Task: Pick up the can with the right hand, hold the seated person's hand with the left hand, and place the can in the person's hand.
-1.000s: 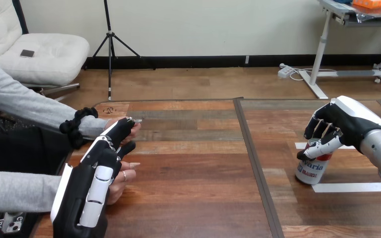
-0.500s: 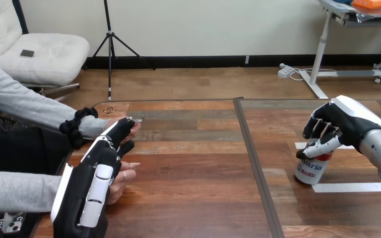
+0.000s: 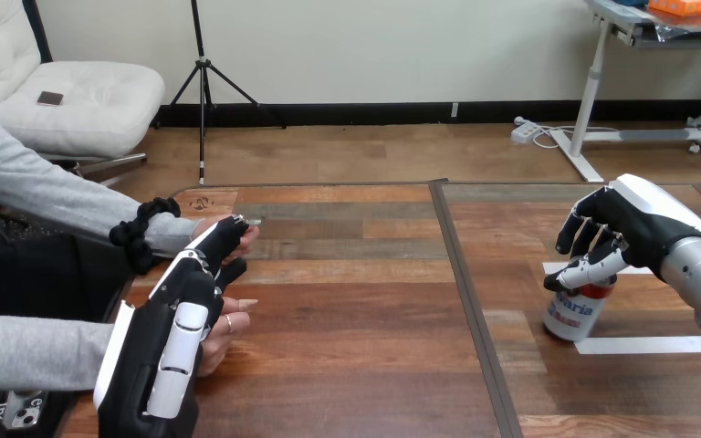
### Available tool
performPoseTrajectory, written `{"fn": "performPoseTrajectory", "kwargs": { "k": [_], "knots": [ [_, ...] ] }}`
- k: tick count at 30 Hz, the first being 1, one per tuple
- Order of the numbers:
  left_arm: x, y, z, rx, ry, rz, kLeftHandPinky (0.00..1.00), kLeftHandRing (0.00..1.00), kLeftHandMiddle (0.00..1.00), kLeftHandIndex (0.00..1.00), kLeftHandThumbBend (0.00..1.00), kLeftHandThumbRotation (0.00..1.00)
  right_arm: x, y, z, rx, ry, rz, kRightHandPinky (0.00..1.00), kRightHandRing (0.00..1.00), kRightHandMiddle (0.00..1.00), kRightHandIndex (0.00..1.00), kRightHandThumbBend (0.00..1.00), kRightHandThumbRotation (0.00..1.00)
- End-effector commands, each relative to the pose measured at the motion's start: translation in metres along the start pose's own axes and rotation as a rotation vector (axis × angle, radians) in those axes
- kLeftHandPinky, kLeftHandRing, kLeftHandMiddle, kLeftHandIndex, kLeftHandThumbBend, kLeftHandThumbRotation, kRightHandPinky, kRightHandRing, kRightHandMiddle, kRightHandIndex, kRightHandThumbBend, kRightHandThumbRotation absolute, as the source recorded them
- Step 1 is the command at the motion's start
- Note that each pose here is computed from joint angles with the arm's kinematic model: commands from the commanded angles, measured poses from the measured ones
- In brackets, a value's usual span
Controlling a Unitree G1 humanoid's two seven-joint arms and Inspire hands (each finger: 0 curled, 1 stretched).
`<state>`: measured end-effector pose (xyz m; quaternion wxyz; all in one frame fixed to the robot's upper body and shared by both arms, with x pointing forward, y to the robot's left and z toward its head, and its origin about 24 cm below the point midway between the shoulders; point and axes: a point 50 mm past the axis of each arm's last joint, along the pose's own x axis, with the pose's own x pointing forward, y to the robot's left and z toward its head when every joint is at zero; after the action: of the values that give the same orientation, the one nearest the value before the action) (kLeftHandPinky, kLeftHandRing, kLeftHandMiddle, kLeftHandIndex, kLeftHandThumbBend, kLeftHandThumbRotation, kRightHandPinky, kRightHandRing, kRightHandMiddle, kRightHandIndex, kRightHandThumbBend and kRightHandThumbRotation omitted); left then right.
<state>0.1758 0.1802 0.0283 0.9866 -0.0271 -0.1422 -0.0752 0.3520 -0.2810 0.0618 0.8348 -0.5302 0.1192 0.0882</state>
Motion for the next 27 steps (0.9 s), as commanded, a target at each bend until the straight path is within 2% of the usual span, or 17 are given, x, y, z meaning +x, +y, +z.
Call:
{"fn": "performPoseTrajectory", "kwargs": {
  "k": [1, 14, 18, 27],
  "knots": [
    [0.0126, -0.0037, 0.0109, -0.002, -0.072, -0.009, 0.91, 0.95, 0.91, 0.83, 0.54, 0.9, 0.0005, -0.0304, 0.0084, -0.023, -0.049, -0.1, 0.39, 0.42, 0.45, 0.44, 0.77, 0.0],
    [0.0118, -0.0045, 0.0106, -0.006, -0.075, -0.006, 0.92, 0.96, 0.91, 0.84, 0.55, 0.91, 0.0016, -0.0269, 0.0064, -0.024, -0.017, -0.062, 0.39, 0.43, 0.46, 0.43, 0.79, 0.0],
    [0.0118, -0.0045, 0.0108, -0.01, -0.076, -0.003, 0.93, 0.96, 0.91, 0.83, 0.55, 0.91, 0.0027, -0.0255, 0.0052, -0.03, 0.012, -0.04, 0.41, 0.46, 0.49, 0.45, 0.84, 0.0],
    [0.0117, -0.0029, 0.0112, -0.005, -0.082, -0.005, 0.93, 0.95, 0.91, 0.83, 0.53, 0.9, 0.0039, -0.0234, 0.0052, -0.025, 0.038, 0.004, 0.43, 0.49, 0.52, 0.5, 0.97, 0.02]
  ]
}}
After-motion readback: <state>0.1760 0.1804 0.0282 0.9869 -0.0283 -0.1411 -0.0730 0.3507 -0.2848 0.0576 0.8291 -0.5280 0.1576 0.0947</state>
